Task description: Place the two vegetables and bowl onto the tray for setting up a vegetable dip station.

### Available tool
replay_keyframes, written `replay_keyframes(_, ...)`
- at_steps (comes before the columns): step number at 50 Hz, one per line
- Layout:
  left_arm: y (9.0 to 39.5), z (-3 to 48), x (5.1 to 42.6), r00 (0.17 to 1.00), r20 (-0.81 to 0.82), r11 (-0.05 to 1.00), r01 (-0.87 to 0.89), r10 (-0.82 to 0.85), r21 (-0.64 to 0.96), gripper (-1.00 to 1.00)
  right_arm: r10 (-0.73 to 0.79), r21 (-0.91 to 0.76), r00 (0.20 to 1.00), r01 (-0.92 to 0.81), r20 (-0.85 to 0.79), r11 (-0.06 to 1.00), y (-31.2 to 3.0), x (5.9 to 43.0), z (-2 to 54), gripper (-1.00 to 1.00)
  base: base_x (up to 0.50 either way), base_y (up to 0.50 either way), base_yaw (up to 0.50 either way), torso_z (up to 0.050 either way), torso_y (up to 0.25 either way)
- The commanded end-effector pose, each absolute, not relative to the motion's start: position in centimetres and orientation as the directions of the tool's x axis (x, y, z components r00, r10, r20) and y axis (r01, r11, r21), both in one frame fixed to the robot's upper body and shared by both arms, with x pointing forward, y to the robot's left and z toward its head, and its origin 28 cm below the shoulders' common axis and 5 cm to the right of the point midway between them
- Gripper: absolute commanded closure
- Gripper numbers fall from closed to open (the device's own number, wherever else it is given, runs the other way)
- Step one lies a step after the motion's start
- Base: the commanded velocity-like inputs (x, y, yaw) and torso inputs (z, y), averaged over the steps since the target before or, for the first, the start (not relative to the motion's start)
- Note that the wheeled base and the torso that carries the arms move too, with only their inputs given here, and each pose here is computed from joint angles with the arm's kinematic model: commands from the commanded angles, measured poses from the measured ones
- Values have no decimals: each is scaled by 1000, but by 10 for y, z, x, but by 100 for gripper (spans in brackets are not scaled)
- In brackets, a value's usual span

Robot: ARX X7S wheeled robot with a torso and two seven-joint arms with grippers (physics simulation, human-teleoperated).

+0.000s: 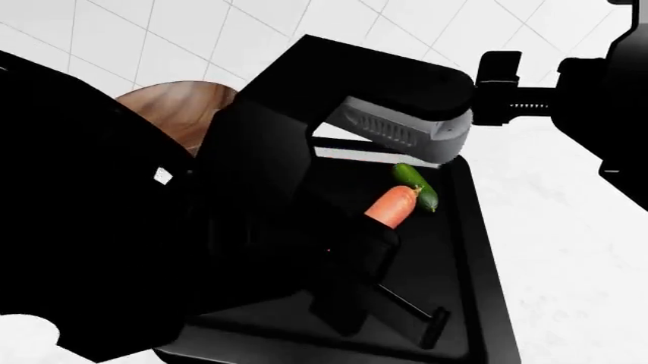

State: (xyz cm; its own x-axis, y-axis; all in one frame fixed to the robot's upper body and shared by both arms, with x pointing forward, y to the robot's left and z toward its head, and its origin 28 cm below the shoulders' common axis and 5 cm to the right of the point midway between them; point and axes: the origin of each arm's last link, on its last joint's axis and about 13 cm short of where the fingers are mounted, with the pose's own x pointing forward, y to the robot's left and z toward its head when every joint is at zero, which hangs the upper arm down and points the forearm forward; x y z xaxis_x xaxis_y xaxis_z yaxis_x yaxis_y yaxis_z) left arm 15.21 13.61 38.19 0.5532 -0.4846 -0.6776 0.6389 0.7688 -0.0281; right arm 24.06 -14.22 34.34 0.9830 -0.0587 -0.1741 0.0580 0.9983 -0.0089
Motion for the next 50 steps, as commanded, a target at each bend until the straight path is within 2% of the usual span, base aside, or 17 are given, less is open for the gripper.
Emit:
replay_keyframes(1, 125, 389, 142, 519, -673, 740, 670, -527, -63, 100, -59, -10, 983, 58, -176, 998, -143, 241, 343, -100, 0, 0, 0, 0, 0)
replay_keyframes(20, 121, 387, 154, 535, -683, 787, 609, -498, -97, 100, -59, -9, 982, 58, -178, 998, -142, 241, 343, -100, 0, 0, 0, 0, 0)
replay_keyframes(40, 117, 366, 156, 487, -738, 794, 598, -467, -109, 100, -65, -14, 982, 63, -177, 998, -143, 242, 342, -100, 0, 0, 0, 0, 1)
replay_keyframes(50, 116, 368, 154, 495, -725, 786, 609, -479, -103, 100, -66, -14, 982, 64, -179, 998, -143, 242, 343, -100, 0, 0, 0, 0, 0)
